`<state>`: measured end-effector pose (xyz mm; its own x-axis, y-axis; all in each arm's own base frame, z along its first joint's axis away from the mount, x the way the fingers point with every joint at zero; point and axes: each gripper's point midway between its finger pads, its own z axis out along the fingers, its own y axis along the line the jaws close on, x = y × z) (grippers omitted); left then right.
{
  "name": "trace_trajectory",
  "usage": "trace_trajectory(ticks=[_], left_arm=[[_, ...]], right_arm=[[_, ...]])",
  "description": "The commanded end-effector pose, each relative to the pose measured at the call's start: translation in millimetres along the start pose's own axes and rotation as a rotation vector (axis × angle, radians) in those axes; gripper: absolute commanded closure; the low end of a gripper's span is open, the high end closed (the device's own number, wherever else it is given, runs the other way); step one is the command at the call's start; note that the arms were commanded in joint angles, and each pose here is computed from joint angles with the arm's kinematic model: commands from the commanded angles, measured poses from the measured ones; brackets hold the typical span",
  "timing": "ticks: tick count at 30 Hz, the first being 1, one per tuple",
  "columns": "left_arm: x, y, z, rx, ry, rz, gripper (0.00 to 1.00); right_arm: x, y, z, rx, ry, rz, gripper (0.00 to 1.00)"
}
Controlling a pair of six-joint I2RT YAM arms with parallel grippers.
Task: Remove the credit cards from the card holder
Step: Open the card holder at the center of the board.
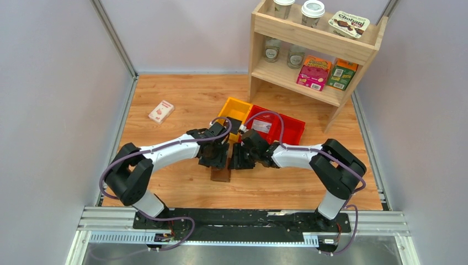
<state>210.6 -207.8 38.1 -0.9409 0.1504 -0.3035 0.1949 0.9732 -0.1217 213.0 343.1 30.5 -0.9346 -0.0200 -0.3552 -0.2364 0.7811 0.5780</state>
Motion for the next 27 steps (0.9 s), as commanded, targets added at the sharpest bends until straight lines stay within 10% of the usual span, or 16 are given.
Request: trace_trajectory(ticks=[1,10,17,27], left_arm=[[-5.6,-7.6,1.1,-0.016,-0.005,0.025,0.33],[4.9,-13.6,17.0,-0.047,0.078,0.083,0.42],[13.3,-18.7,20.5,-0.003,0.090,0.086,0.79],[-2.7,-22.5,4.7,0.159,-0.056,-0.024,0.85]], right_arm=[[-14.1,19.7,5.3,-0.070,-0.030,0.025,0.56],[-7.4,9.0,12.6,-0.031,-0.002,0.052,0.58],[-5.7,7.2,15.0,-0.026,0.005,0.062,0.58],[4.7,-10.7,18.8,0.046,0.038,0.072,0.60]])
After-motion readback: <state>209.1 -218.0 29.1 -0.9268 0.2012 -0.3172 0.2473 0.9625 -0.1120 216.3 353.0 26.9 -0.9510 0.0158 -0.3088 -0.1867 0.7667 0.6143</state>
